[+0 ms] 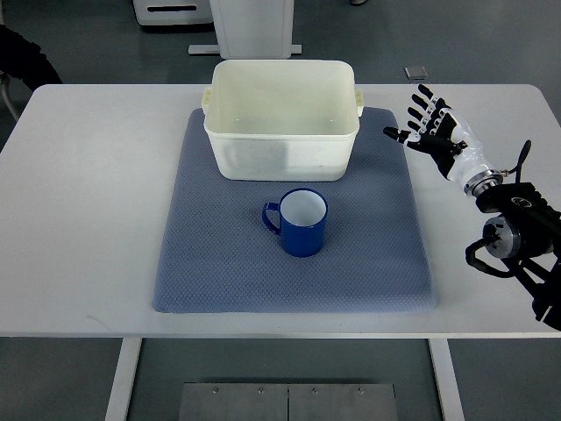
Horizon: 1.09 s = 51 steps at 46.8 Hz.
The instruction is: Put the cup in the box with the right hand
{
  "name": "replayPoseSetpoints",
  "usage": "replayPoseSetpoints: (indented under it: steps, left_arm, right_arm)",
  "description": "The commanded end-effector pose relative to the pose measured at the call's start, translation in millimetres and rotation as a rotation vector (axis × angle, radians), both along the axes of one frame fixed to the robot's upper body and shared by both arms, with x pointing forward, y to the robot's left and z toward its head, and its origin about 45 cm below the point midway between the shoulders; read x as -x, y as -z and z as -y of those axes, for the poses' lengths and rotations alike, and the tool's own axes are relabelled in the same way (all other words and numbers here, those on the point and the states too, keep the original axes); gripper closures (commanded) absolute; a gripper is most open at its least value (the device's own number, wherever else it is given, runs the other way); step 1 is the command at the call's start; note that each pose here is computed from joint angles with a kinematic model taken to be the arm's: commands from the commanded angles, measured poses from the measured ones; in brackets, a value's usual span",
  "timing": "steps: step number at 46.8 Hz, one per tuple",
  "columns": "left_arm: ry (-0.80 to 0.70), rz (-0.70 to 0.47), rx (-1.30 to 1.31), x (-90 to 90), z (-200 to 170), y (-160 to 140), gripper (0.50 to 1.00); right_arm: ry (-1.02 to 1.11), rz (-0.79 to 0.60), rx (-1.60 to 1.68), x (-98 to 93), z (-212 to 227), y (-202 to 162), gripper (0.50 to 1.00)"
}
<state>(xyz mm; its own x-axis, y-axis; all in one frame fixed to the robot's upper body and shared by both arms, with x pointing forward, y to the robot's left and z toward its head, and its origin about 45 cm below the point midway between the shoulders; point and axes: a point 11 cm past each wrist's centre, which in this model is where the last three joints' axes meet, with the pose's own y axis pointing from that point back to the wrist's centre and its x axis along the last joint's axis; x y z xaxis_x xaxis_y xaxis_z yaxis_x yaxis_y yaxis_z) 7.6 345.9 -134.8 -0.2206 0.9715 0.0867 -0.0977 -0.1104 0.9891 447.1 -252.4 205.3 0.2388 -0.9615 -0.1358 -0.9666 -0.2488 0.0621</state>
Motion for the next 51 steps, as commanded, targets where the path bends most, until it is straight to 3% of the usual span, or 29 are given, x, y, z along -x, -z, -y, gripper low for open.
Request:
replayPoseSetpoints:
  steps: [1, 51]
  left_arm:
    - [0.000, 0.000, 0.000, 0.0, 0, 0, 0.500]
    - [0.000, 0.000, 0.000, 0.0, 0, 0, 0.500]
  right_arm:
    - [0.008, 0.004, 0.009, -0.8, 6, -2, 0.500]
    - [-0.020, 0.050, -0.030, -3.9, 8, -23, 0.500]
